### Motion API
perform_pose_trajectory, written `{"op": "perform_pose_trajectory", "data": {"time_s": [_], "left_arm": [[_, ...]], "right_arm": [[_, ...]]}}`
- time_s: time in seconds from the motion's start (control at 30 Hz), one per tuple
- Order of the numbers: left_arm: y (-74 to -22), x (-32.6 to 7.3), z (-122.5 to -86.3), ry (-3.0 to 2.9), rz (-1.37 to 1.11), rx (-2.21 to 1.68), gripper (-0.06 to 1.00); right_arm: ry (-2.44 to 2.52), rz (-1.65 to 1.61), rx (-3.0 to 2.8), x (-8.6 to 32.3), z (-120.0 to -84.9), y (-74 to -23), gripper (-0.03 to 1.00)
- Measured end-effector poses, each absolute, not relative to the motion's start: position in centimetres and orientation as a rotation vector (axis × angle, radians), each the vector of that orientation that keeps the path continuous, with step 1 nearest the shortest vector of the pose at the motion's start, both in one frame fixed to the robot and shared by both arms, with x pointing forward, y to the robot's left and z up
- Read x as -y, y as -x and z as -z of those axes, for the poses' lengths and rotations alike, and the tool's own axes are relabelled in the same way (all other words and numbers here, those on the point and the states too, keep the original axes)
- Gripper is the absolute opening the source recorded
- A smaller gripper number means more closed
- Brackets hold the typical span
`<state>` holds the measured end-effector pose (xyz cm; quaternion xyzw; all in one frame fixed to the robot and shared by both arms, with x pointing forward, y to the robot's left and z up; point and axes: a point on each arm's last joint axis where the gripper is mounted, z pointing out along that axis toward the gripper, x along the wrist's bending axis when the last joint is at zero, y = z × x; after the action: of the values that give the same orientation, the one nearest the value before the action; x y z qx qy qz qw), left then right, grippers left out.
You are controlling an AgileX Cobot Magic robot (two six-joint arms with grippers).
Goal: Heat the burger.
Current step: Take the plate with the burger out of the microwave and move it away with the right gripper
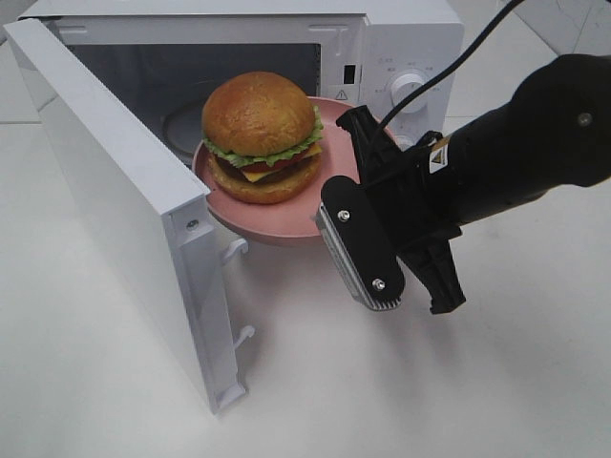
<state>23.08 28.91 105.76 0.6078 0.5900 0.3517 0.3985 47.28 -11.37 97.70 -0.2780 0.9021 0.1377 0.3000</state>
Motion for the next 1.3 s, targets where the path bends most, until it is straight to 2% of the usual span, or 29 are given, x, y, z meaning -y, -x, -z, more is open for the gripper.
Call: {"op": "perform_pose_trajectory", "data": {"time_s": [0.47, 1.3], "left_arm": [[-23.1, -28.9, -105.8, -1.539, -0.89, -1.494, 0.98], [-23.1, -28.9, -105.8, -1.539, -0.89, -1.494, 0.98]], "right_arm": [[0.645, -0.394, -2.441, 14.2, -97.4, -43.6, 0.09], [0.472, -0.434, -2.445, 20.1, -99.2, -36.3, 0.09]]}}
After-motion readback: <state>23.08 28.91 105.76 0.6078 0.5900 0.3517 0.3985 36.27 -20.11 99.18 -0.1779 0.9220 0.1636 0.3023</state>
